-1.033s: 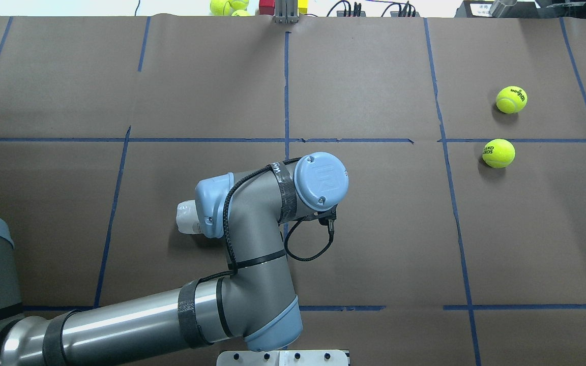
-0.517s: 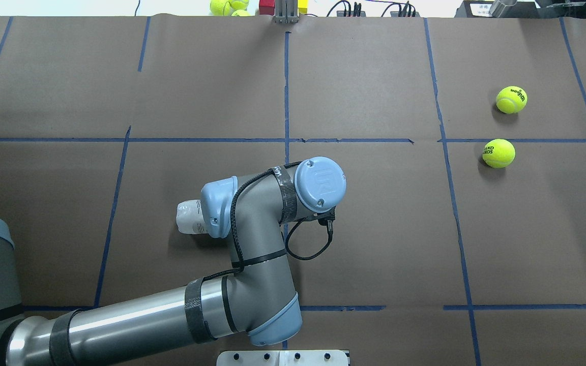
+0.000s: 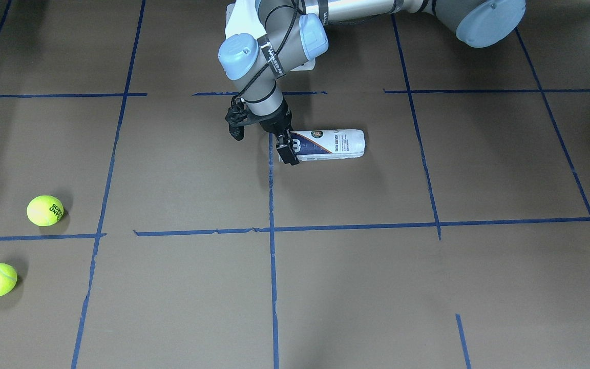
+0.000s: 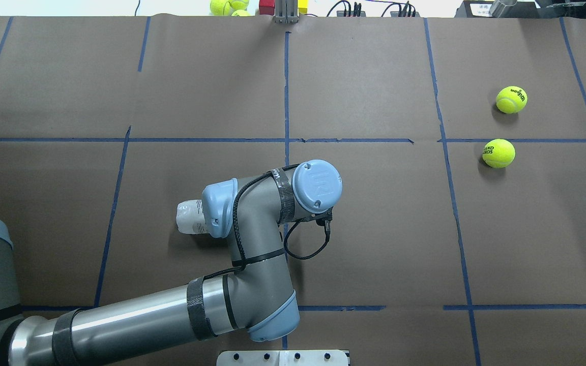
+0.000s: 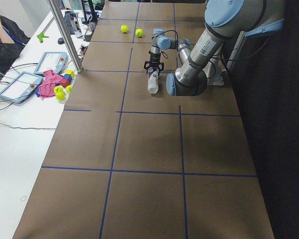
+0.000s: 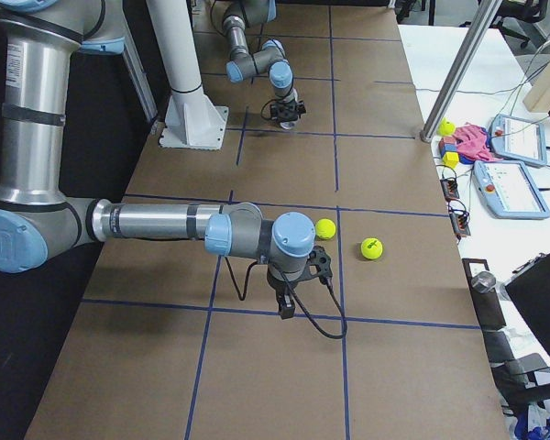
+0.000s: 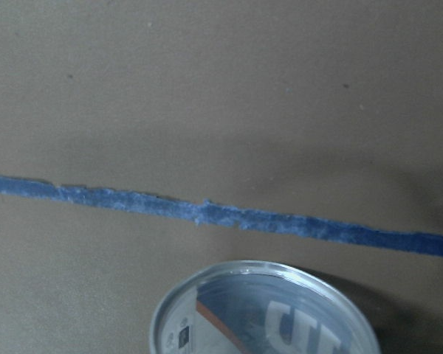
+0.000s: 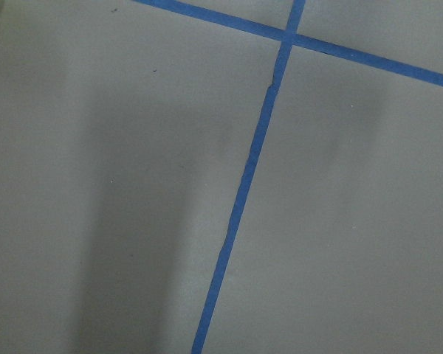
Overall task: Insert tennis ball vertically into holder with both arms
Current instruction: 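Hold the can closed in the left gripper, then lift the can with the left gripper and turn it upright, open end up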
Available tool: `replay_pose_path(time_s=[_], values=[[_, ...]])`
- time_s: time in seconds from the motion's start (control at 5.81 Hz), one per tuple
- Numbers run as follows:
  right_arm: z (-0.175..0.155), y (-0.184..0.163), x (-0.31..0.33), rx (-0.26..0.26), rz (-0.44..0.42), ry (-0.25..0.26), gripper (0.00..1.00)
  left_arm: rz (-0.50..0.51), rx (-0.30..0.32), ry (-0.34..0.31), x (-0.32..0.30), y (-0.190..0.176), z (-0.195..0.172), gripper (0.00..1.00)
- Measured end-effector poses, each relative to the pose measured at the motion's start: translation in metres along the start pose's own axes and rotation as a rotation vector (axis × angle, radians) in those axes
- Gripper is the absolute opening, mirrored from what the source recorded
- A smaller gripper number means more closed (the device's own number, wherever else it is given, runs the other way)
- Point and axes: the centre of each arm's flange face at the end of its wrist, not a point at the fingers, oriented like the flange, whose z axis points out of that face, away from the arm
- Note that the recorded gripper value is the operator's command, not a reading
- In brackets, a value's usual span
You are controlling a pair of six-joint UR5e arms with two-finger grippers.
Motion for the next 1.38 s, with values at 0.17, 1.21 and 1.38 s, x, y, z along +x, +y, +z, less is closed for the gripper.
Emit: replay_pose_path(time_s=[0.17,1.21,1.38], values=[[0.0,0.0,0.0,0.0,0.0,0.0,1.0,-0.001,-0.001,0.0,0.0,0.0,0.001,0.72],[0.0,0.0,0.0,0.0,0.0,0.0,1.0,-0.021,0.114,-0.028,-0.006,0.004,-0.052,0.63],[0.0,0.0,0.0,0.0,0.0,0.0,1.0,-0.053,0.211,-0.052,-0.014,0.015,-0.095,0.63]])
